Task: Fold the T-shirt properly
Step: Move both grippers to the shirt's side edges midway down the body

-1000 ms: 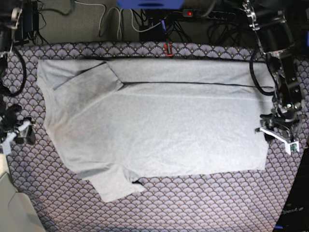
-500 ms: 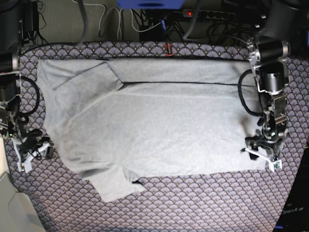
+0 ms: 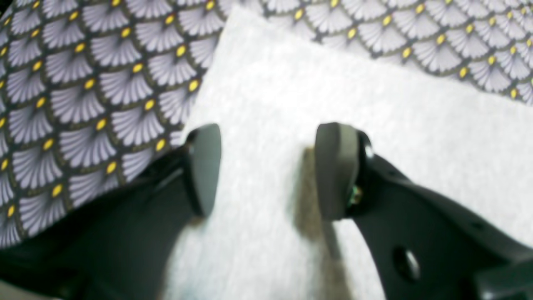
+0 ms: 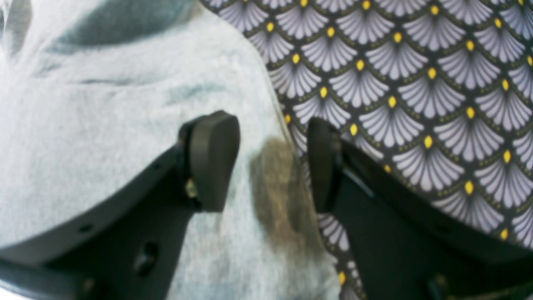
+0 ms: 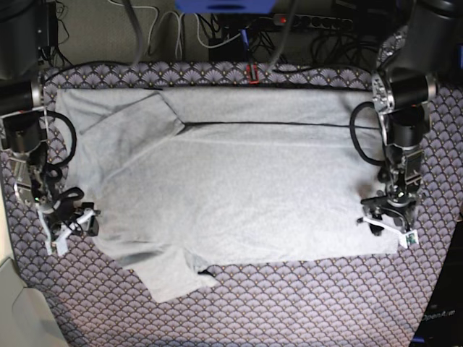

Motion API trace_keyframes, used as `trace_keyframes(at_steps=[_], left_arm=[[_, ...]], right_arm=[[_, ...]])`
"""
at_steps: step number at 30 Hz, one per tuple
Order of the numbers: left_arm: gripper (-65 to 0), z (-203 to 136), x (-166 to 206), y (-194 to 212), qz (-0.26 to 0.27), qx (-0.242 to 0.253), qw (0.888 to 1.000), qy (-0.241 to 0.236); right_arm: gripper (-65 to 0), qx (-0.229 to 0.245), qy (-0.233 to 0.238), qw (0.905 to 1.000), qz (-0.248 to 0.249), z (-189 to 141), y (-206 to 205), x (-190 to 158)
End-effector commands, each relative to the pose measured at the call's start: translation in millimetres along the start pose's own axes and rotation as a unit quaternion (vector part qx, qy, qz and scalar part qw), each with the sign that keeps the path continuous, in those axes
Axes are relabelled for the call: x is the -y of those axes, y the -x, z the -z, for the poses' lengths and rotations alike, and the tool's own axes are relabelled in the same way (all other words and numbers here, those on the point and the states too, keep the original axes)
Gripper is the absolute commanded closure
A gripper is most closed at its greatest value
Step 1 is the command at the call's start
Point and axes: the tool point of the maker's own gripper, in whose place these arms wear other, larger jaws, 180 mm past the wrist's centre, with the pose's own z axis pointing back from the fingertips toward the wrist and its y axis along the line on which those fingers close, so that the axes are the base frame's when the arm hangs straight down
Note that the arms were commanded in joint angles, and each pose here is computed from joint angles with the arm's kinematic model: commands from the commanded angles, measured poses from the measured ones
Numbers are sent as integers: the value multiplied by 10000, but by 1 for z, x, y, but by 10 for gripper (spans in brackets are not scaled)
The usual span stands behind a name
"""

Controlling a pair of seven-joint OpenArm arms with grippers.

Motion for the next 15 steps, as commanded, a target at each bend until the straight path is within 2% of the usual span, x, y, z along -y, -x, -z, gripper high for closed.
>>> trace_keyframes(at_steps=[1, 4, 7, 11, 15], left_arm=[[-353, 2, -4, -27, -16, 338, 9994, -23], [-353, 2, -5, -24, -36, 393, 9992, -40], [-353, 4, -1, -25, 1, 416, 9991, -2], [-353, 6, 13, -31, 391, 516, 9978, 155], [-353, 5, 11, -31, 489, 518, 9973, 157]], right_arm=[[-310, 386, 84, 9992, -67, -1, -30, 4], [-311, 412, 446, 9979, -247, 0, -27, 15], [-311, 419, 408, 9980, -246, 3, -26, 7], [-311, 417, 424, 9979, -247, 4, -26, 7], [-311, 425, 425, 9979, -244, 4, -26, 7]])
